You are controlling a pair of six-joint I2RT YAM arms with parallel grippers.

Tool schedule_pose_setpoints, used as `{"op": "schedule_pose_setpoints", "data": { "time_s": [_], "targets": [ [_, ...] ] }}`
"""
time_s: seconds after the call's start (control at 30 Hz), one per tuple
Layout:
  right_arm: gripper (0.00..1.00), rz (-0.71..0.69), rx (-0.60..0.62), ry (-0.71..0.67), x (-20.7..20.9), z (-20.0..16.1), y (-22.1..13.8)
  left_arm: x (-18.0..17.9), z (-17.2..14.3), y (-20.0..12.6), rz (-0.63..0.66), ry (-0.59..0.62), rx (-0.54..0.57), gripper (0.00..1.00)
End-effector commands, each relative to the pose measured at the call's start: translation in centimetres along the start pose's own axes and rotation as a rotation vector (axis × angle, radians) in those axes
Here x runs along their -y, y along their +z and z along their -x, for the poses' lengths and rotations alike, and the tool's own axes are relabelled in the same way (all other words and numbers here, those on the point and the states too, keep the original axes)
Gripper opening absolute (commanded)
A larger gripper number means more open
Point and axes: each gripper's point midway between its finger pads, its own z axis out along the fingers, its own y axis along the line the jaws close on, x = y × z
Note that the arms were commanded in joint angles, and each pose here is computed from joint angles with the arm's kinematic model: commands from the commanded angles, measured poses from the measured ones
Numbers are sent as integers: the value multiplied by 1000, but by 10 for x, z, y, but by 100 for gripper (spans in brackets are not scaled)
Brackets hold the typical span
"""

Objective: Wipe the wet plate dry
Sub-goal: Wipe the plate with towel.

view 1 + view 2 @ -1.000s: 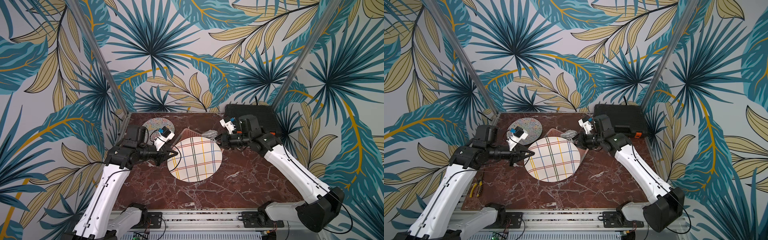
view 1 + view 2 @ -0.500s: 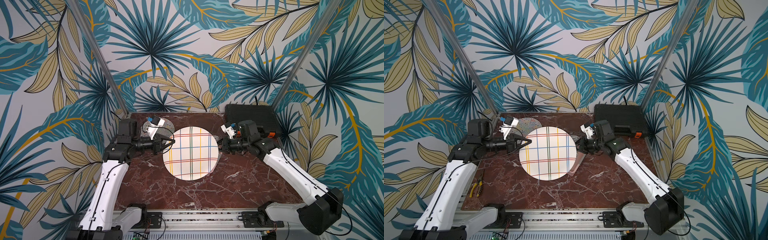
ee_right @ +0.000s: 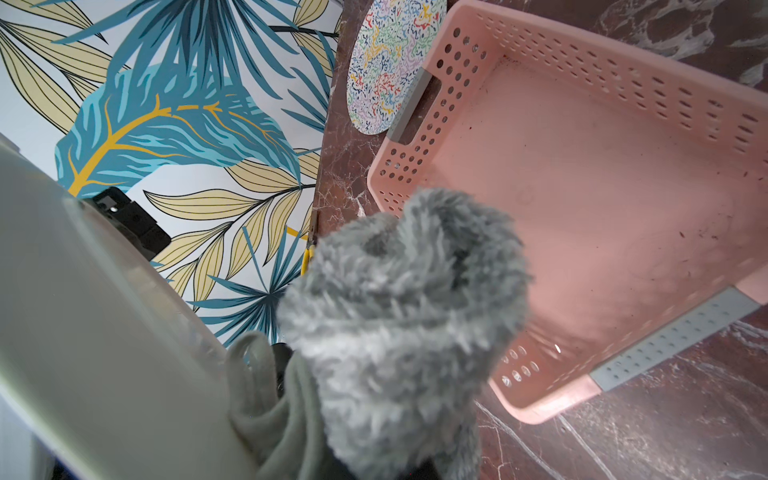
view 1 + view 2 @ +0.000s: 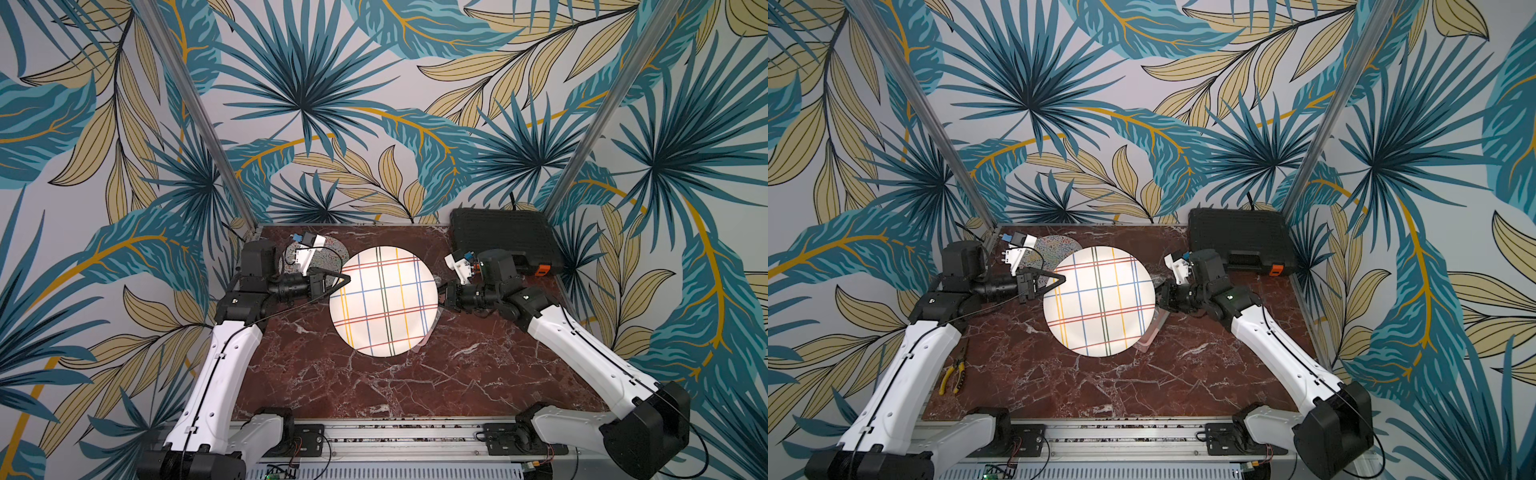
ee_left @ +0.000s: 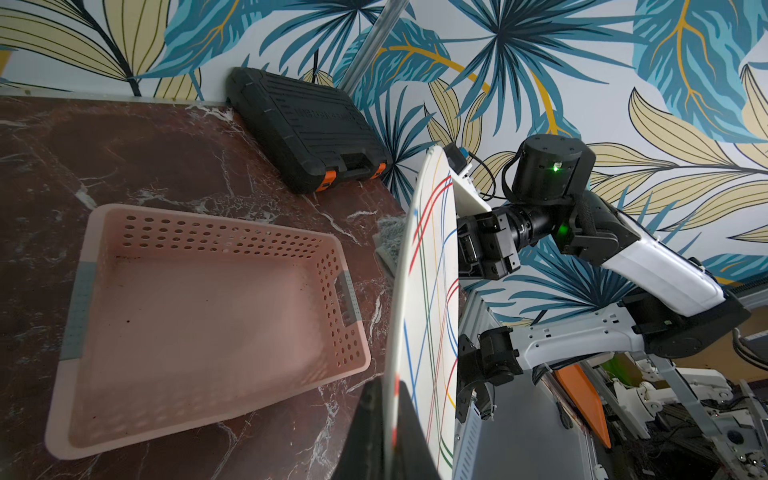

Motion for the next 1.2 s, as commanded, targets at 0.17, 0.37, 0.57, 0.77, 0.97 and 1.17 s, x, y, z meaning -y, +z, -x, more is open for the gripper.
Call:
{"op": "schedule_pose_setpoints", "data": {
  "time_s": [0.17,0.37,0.57,0.77,0.97,1.17],
  "targets": [
    [0,45,86,-194,-21,-5,-3,-18,18,1,44,-33,73,0],
    [0,12,104,-318,-31,-20,7,-22,19,4,22,-83,78,0],
    [0,-24,230,-401,-40,-17,9,-28,20,4,26,-119,79,0],
    [0,-72,327,-473,-47,-13,6,-37,23,0,39,-132,105,0],
    [0,-64,376,-473,-46,-11,0,-44,27,-4,43,-160,119,0],
    [0,-34,386,-483,-57,-22,13,-44,29,-3,28,-162,128,0]
  ]
}}
